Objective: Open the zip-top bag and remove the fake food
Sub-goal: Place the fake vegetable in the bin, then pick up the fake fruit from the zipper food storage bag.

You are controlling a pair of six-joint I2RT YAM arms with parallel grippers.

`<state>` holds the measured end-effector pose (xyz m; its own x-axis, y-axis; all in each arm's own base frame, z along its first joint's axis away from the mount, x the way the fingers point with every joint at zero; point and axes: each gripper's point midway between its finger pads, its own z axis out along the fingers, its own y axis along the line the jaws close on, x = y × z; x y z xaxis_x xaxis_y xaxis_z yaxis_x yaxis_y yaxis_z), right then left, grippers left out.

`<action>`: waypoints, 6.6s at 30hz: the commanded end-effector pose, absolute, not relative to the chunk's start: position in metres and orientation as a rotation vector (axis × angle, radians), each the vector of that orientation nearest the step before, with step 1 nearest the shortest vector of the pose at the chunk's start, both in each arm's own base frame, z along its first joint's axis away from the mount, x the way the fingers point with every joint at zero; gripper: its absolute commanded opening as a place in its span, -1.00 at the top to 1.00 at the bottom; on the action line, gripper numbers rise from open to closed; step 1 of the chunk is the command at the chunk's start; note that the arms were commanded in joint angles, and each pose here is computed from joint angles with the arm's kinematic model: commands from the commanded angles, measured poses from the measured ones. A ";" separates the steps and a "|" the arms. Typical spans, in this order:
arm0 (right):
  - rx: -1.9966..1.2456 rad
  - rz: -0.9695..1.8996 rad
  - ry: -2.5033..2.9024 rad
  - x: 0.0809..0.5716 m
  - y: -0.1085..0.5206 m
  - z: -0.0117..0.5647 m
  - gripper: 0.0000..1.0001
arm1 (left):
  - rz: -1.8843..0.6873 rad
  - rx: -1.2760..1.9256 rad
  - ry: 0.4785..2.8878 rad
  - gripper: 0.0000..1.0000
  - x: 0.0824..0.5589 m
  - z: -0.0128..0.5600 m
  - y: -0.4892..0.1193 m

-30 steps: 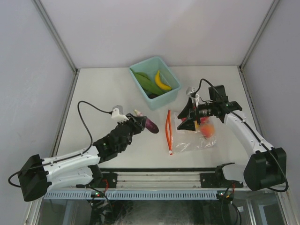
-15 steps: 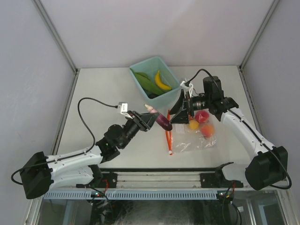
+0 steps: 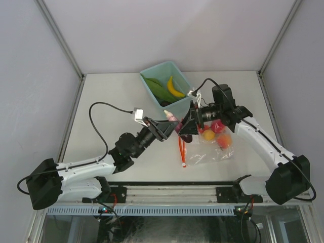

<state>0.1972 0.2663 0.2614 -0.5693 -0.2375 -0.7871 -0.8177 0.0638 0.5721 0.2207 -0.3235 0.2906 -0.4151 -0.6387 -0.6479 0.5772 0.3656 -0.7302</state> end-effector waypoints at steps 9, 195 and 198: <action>-1.067 1.572 1.834 0.193 0.278 0.269 0.58 | -1.464 -0.049 1.330 0.87 0.215 0.342 -0.332; -2.206 0.746 1.250 0.211 0.214 0.060 0.93 | -1.474 0.139 2.363 0.12 0.208 0.050 -0.401; -2.196 0.729 1.274 0.214 0.211 0.060 0.93 | -1.470 0.134 2.362 0.36 0.208 0.051 -0.398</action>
<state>0.2262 0.1895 0.0471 0.4368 -0.6859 -0.5821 -0.8839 -0.4475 -0.1359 0.1953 -0.3950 0.0411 -0.9558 -0.0728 -0.2849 0.2246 0.4447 -0.8670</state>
